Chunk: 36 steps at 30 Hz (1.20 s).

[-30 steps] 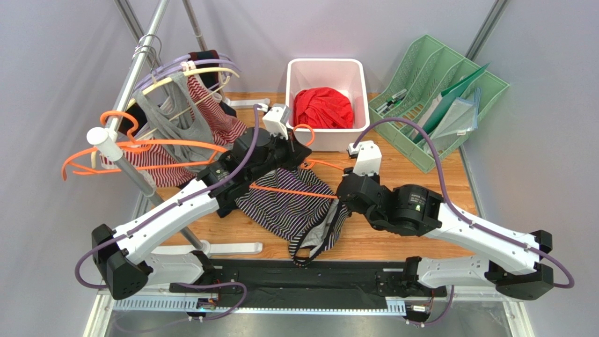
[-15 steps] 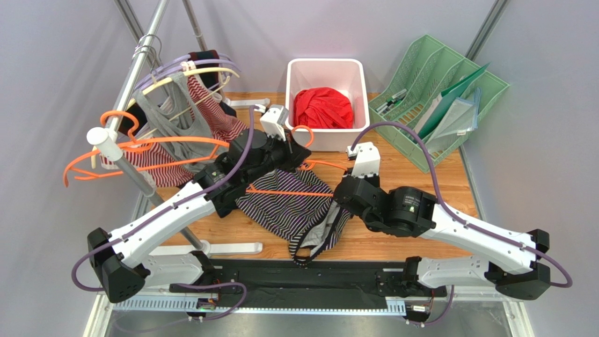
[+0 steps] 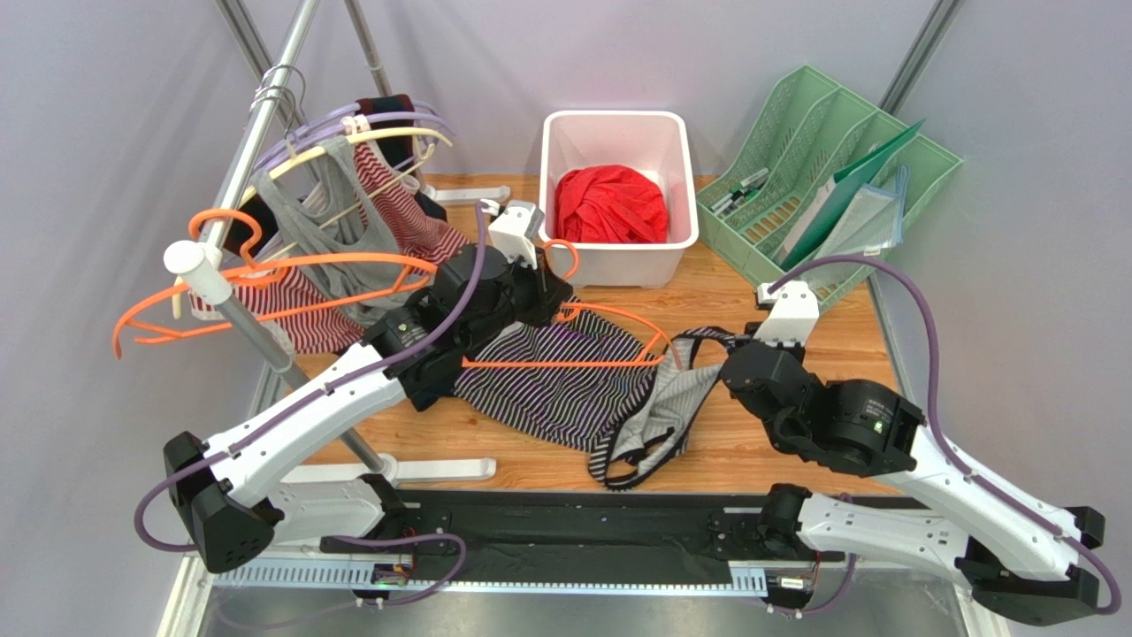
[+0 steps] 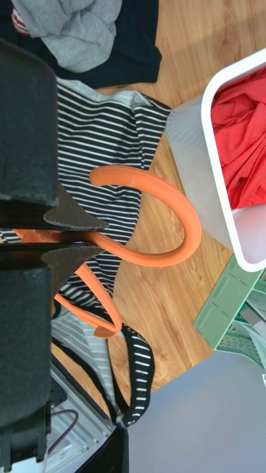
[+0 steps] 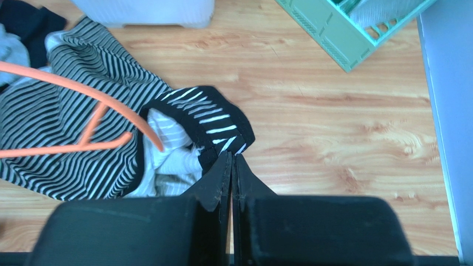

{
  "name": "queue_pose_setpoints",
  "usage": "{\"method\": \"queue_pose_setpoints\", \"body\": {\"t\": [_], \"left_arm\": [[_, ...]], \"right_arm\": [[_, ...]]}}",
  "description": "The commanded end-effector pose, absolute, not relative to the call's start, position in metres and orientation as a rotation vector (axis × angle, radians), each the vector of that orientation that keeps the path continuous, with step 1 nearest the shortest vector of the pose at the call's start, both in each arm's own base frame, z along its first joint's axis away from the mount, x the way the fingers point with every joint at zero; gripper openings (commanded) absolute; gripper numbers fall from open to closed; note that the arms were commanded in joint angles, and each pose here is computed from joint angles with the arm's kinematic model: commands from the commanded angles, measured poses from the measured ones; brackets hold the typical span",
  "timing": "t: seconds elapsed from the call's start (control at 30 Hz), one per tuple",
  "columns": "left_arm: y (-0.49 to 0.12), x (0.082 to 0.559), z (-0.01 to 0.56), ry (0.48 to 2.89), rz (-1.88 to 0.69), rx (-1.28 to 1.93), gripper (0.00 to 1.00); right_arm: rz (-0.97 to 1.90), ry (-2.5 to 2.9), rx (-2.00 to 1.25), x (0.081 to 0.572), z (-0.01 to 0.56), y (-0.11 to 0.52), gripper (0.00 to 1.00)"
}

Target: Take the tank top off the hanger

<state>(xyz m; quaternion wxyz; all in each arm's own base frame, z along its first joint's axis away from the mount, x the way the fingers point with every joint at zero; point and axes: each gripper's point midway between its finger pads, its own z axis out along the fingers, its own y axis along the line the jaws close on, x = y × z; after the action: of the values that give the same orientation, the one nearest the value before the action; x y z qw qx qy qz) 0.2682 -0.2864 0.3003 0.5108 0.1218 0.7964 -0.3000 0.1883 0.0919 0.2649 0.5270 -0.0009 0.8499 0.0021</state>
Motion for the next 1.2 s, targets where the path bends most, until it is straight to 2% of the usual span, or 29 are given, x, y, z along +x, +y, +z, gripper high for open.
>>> {"method": "queue_pose_setpoints", "body": {"t": [0.0,0.2,0.23,0.27,0.33,0.37,0.43,0.53,0.73,1.0,1.17], "left_arm": [[-0.274,0.261,0.352,1.798,-0.730,0.319,0.00],[-0.266,0.244,0.389,1.715,-0.799,0.335,0.00],[-0.265,0.243,0.393,1.705,-0.804,0.339,0.00],[-0.265,0.242,0.394,1.707,-0.802,0.343,0.00],[-0.267,0.240,0.395,1.709,-0.805,0.370,0.00],[-0.269,0.239,0.394,1.711,-0.811,0.388,0.00],[-0.275,0.234,0.392,1.713,-0.837,0.437,0.00],[-0.278,0.232,0.390,1.722,-0.855,0.450,0.00],[-0.292,0.213,0.395,1.685,-0.965,0.562,0.00],[-0.303,0.161,0.412,1.556,-1.226,0.736,0.00],[-0.296,0.135,0.418,1.494,-1.305,0.806,0.00]], "right_arm": [[-0.020,2.091,0.031,0.184,0.234,0.088,0.00],[0.106,2.168,0.028,0.179,0.214,0.116,0.00],[0.143,2.167,0.023,0.180,0.217,0.124,0.03],[0.151,2.177,0.011,0.180,0.216,0.127,0.22],[0.169,2.171,-0.002,0.179,0.226,0.129,0.43],[0.173,2.161,-0.030,0.178,0.232,0.127,0.56],[0.233,2.134,-0.064,0.175,0.253,0.128,0.66],[0.399,2.069,-0.196,0.160,0.287,0.132,0.76],[0.755,1.934,-0.436,0.110,0.332,0.139,0.90],[0.894,1.927,-0.575,0.091,0.332,0.165,0.89],[0.974,1.948,-0.672,0.079,0.319,0.182,0.79]]}}
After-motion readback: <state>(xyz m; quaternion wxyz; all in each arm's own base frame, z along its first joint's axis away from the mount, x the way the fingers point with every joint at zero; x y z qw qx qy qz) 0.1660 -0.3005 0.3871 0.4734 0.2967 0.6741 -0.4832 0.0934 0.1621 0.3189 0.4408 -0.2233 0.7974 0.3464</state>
